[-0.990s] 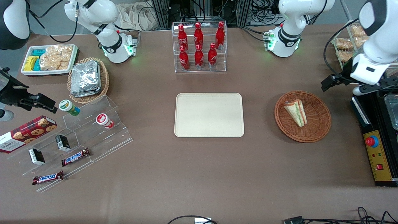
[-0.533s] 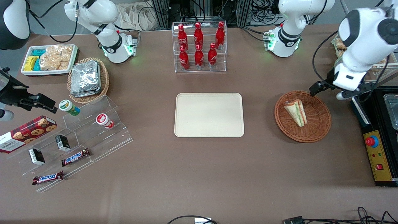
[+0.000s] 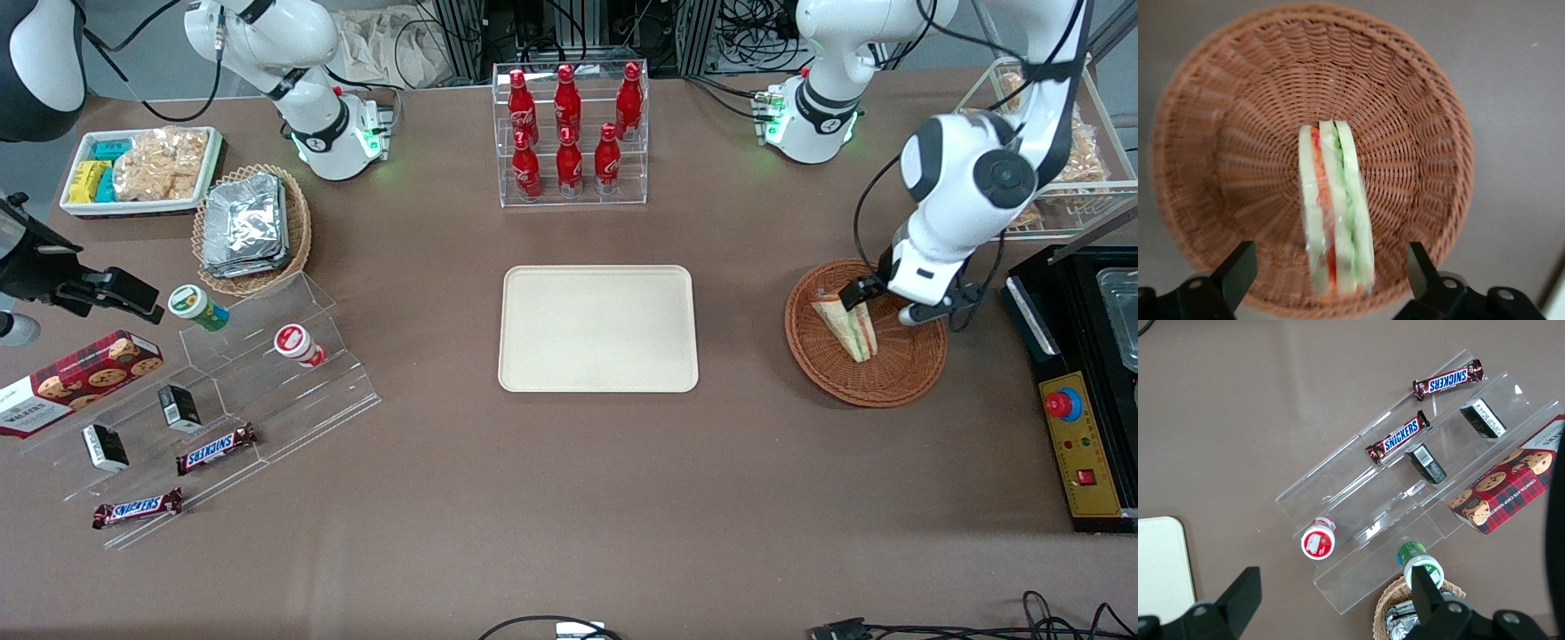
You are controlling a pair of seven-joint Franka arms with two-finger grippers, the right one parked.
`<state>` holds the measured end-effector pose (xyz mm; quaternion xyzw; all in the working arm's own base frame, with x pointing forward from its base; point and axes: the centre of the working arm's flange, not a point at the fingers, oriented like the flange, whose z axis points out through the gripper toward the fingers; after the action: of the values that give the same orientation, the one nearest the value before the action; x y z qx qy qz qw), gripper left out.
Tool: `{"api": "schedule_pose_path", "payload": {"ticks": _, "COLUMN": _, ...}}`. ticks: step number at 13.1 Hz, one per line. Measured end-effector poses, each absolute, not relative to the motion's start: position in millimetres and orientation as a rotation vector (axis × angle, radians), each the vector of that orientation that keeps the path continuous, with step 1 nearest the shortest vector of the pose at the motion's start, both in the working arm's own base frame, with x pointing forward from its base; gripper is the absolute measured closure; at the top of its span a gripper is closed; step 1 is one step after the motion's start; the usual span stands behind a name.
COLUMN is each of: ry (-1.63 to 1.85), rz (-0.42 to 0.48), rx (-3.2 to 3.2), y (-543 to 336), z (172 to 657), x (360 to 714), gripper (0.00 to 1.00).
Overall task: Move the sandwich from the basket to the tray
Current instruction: 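Lower the left gripper and close it on the wrapped sandwich, then lift the sandwich out of the basket and carry it over the tray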
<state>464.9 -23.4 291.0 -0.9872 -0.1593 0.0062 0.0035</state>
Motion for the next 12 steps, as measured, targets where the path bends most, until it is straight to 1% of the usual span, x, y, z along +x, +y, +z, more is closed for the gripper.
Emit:
{"api": "schedule_pose_path", "payload": {"ticks": 2, "ry": -0.492, "rz": 0.055, "rx": -3.095, "y": -26.1, "z": 256.8, "x": 465.4, "gripper": 0.00}}
{"api": "schedule_pose_path", "payload": {"ticks": 3, "ry": -0.488, "rz": 0.073, "rx": -3.094, "y": -27.3, "z": 247.9, "x": 464.7, "gripper": 0.00}}
{"api": "schedule_pose_path", "payload": {"ticks": 6, "ry": -0.471, "rz": 0.085, "rx": -3.094, "y": -32.7, "z": 243.8, "x": 463.8, "gripper": 0.00}}
{"api": "schedule_pose_path", "payload": {"ticks": 7, "ry": -0.469, "rz": 0.085, "rx": -3.095, "y": -33.6, "z": 243.8, "x": 463.7, "gripper": 0.06}}
{"api": "schedule_pose_path", "payload": {"ticks": 8, "ry": -0.470, "rz": 0.085, "rx": -3.095, "y": -33.6, "z": 243.8, "x": 463.7, "gripper": 0.06}}
{"api": "schedule_pose_path", "payload": {"ticks": 9, "ry": -0.470, "rz": 0.086, "rx": -3.094, "y": -33.6, "z": 243.5, "x": 463.7, "gripper": 0.13}}
{"api": "schedule_pose_path", "payload": {"ticks": 12, "ry": -0.471, "rz": 0.089, "rx": -3.094, "y": -33.6, "z": 242.9, "x": 463.5, "gripper": 0.51}}
